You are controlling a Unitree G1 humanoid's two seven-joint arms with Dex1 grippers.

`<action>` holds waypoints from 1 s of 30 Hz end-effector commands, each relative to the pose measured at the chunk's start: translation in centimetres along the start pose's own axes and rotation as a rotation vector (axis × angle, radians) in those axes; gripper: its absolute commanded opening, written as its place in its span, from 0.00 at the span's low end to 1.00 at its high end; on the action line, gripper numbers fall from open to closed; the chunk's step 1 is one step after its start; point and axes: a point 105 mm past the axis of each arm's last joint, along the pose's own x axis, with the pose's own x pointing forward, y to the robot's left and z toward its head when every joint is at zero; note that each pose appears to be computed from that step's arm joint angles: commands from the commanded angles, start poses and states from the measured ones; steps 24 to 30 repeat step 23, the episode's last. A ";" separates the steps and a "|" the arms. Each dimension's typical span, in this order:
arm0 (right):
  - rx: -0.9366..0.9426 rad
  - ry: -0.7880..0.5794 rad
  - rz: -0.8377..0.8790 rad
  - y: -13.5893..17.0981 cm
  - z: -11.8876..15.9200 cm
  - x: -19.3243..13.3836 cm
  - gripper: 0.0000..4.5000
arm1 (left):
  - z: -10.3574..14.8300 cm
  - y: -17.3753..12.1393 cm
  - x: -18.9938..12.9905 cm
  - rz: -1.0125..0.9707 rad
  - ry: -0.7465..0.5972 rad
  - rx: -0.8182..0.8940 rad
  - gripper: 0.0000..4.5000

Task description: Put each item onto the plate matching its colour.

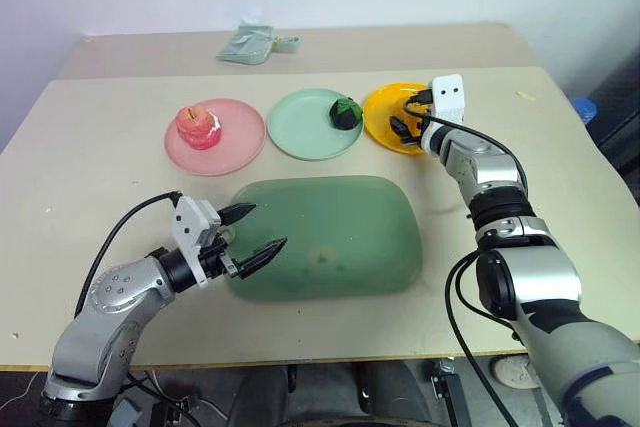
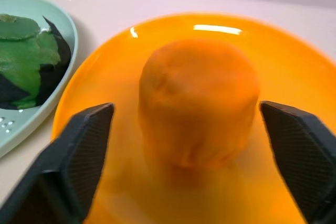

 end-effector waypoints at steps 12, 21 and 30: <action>-0.094 0.043 0.439 -3.5 -4.5 -14.7 0.99 | -1.8 9.8 -11.7 0.562 0.158 0.114 1.00; -0.066 0.022 0.385 -4.7 -4.7 -14.3 0.99 | -1.0 9.4 -11.8 0.576 0.134 0.092 1.00; -0.051 0.006 0.392 -4.4 -4.6 -13.8 0.99 | -0.9 9.3 -11.5 0.582 0.128 0.090 1.00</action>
